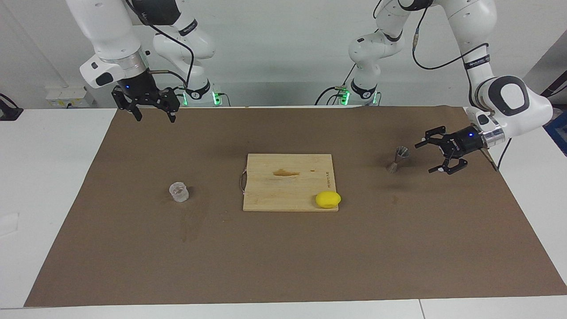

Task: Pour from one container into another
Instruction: 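Move the left gripper toward the metal jigger and open it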

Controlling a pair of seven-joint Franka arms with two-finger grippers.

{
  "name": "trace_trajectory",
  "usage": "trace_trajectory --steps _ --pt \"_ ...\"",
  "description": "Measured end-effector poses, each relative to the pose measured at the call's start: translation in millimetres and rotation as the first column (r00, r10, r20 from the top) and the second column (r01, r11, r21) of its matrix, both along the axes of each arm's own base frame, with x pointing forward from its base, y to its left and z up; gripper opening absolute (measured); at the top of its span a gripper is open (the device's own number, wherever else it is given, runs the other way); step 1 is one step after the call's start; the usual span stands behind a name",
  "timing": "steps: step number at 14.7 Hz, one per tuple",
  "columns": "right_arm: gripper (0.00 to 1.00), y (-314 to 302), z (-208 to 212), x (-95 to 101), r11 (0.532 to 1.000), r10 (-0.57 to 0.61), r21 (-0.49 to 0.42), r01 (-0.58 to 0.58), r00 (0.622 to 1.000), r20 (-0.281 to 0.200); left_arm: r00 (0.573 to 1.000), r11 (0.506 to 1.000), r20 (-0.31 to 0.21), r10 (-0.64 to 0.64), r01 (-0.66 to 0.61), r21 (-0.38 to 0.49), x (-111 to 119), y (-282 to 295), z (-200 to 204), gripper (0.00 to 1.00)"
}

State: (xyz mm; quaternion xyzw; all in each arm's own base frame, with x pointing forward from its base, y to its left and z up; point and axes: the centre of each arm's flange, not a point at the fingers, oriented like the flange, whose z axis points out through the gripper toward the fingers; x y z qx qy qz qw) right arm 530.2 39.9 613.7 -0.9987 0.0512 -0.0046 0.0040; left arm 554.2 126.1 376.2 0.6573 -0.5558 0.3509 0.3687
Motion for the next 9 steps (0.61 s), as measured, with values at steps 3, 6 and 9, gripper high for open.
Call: trace_trajectory --steps 3,6,9 --pt "1.0 0.0 0.0 0.0 1.0 0.0 0.0 0.0 1.0 0.0 0.998 0.996 0.044 -0.039 0.042 -0.077 -10.3 12.0 -20.6 1.0" --pt "1.0 0.0 0.0 0.0 1.0 0.0 0.0 0.0 1.0 0.0 0.998 0.986 0.049 -0.048 0.055 -0.158 -31.4 20.1 -39.1 1.0" --pt "1.0 0.0 0.0 0.0 1.0 0.0 0.0 0.0 1.0 0.0 0.996 0.966 0.073 -0.057 0.073 -0.246 -52.6 18.5 -63.3 1.0"
